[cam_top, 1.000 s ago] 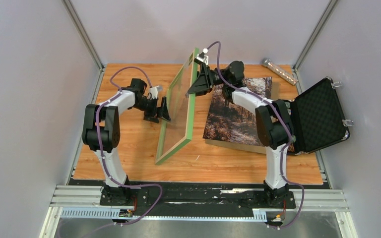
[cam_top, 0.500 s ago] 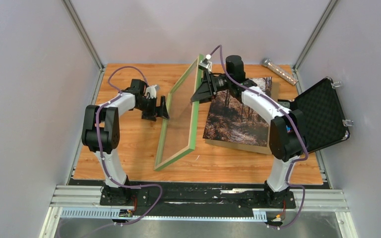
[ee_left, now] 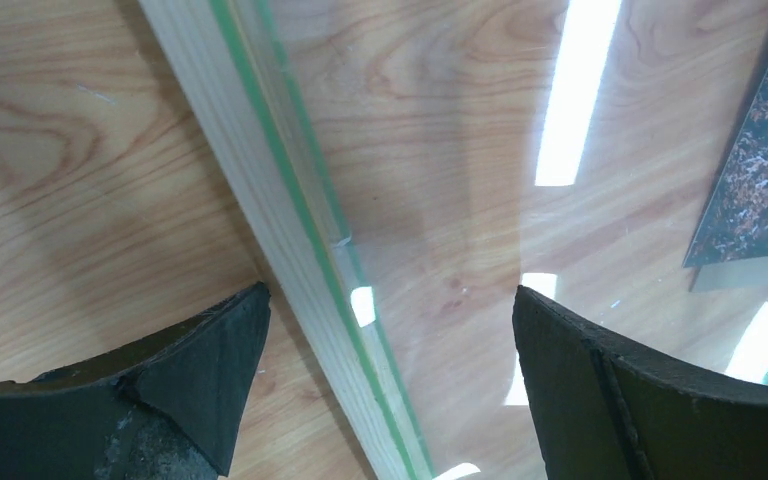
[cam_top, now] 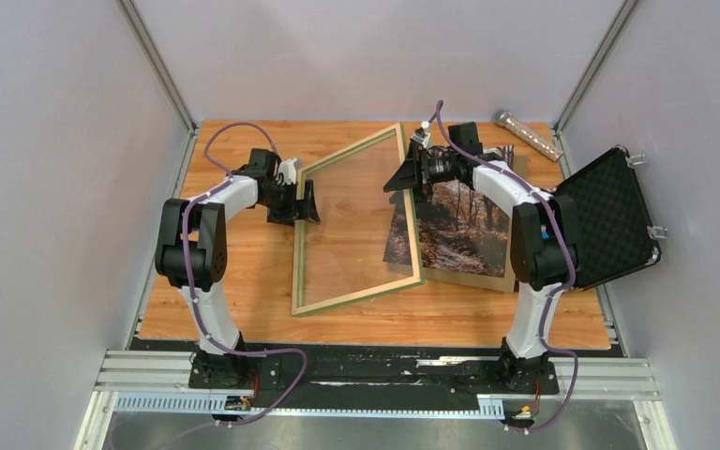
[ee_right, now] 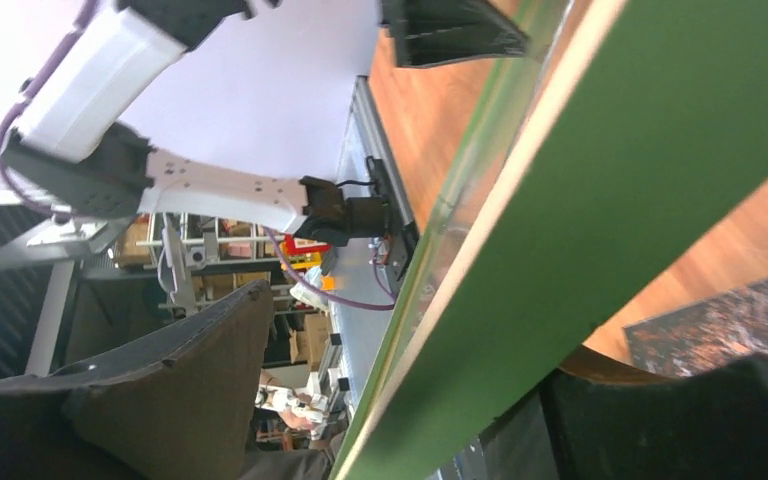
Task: Put the photo into the frame
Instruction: Adjust the photo frame at the center of the board.
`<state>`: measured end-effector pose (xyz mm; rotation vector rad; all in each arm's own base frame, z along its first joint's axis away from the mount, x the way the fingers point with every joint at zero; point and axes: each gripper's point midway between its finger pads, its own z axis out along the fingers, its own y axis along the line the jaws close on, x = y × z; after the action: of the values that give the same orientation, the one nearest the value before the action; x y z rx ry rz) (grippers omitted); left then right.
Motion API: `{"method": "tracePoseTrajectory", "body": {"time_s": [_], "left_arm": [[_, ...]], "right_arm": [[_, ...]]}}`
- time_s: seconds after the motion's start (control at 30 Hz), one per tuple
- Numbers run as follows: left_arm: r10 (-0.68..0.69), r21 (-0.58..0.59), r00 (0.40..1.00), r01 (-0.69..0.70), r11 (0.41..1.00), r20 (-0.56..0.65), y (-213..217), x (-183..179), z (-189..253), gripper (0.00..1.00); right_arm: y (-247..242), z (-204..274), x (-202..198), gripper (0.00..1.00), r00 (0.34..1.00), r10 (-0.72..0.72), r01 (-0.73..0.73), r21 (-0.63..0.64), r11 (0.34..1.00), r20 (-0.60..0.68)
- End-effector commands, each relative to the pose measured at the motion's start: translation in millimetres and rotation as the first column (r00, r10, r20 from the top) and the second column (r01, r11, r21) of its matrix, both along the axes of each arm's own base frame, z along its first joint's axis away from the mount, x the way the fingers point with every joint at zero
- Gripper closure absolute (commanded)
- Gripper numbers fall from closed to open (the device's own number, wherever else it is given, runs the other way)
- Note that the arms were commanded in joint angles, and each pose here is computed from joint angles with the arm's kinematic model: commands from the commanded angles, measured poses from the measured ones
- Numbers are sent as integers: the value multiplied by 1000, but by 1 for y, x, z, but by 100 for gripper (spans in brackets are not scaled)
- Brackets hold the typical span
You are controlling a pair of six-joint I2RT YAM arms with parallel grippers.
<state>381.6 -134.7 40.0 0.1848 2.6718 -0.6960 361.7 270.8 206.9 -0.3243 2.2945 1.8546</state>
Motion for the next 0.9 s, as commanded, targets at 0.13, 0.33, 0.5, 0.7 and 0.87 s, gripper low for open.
{"method": "tracePoseTrajectory", "body": {"time_s": [0.13,0.33,0.5,0.7,0.87], "left_arm": [[149,120,989,-150,981,19,39,3,-13,0],[174,111,985,-172,979,-8,44,-1,-22,0],[186,114,982,-181,977,-32,44,-4,-33,0],[185,102,981,-179,979,-55,40,-4,-37,0],[191,101,980,-184,978,-54,40,-3,-38,0]], "right_arm": [[-19,-63,47,31,993,-104,90,-190,978,-62],[-33,-93,46,31,988,-86,57,-219,974,-129],[-61,-115,40,30,980,-77,28,-258,966,-182],[-84,-135,22,29,974,-24,-43,-288,957,-226],[-89,-144,-9,28,962,42,-122,-286,950,-270]]}}
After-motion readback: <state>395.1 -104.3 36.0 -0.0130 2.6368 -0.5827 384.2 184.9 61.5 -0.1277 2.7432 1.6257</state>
